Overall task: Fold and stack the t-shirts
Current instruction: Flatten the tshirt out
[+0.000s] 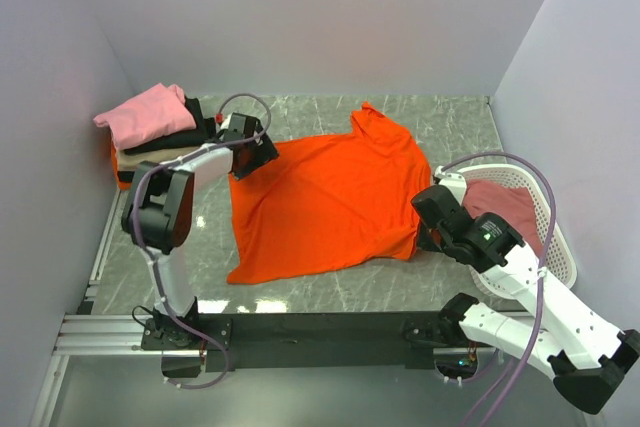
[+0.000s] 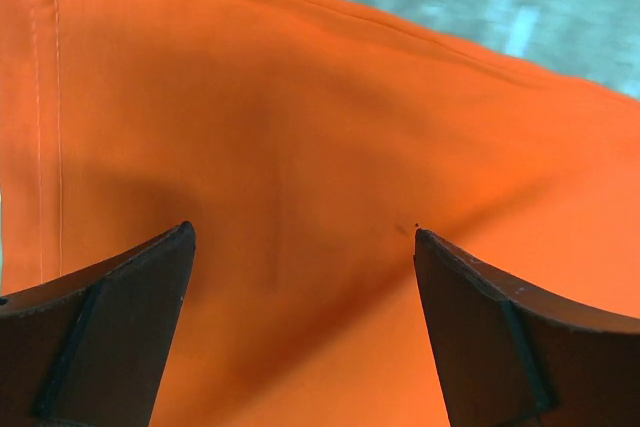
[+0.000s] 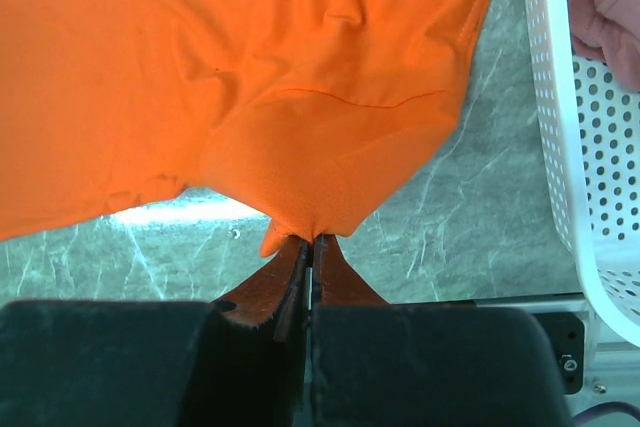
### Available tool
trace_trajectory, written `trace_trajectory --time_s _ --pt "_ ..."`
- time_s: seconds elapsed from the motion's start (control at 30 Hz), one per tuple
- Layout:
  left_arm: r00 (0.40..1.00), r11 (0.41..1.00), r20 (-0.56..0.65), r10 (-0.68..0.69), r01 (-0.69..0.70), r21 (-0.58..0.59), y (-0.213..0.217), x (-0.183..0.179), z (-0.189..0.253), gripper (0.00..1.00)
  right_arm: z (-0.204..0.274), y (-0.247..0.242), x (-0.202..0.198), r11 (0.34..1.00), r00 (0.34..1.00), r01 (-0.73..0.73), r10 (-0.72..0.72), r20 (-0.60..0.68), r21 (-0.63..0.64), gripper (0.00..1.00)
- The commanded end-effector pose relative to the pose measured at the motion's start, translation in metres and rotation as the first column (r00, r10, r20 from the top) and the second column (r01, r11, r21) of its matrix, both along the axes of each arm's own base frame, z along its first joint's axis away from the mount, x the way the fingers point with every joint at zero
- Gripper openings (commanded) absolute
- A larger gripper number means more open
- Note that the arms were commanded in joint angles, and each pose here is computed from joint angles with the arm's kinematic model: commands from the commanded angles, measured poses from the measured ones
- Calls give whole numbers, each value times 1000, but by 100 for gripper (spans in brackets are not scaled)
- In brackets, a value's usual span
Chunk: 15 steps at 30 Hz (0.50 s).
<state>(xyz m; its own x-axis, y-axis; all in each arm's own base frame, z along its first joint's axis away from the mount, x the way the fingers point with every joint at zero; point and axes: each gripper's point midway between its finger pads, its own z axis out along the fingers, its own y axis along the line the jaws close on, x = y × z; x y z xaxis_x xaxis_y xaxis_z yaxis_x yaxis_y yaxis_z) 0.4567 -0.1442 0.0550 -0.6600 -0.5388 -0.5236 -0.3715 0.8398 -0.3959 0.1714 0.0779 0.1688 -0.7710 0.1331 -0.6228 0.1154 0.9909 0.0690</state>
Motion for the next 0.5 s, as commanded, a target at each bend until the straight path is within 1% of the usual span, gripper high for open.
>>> trace_trajectory --time_s 0.0,0.13,0.17,0.23,0.27,0.33,0.37,0.43,0.47 --pt "1000 999 -3 -5 6 36 6 18 -5 96 12 2 7 999 998 22 -24 51 36 0" --pt "999 997 -33 23 -21 70 18 29 -20 96 12 4 7 999 998 21 -23 51 41 0" --pt "998 997 -59 29 -24 78 21 28 -31 97 12 4 8 999 998 22 -24 52 44 0" --pt "997 996 -65 41 -36 77 28 38 -33 96 11 5 9 999 999 20 -22 48 44 0" --pt "995 995 -96 42 -33 89 31 37 -44 96 11 6 10 999 999 18 -20 45 42 0" --pt "995 995 -89 49 -42 89 35 48 -45 96 10 7 11 999 999 17 -19 42 38 0" --pt "993 995 -111 47 -37 97 37 47 -54 97 10 8 12 999 999 17 -19 40 34 0" --pt "993 995 -107 47 -37 95 38 56 -52 96 10 9 13 999 999 15 -16 39 32 0" --pt "992 995 -119 43 -31 97 38 57 -59 96 9 10 14 999 999 16 -17 36 29 0"
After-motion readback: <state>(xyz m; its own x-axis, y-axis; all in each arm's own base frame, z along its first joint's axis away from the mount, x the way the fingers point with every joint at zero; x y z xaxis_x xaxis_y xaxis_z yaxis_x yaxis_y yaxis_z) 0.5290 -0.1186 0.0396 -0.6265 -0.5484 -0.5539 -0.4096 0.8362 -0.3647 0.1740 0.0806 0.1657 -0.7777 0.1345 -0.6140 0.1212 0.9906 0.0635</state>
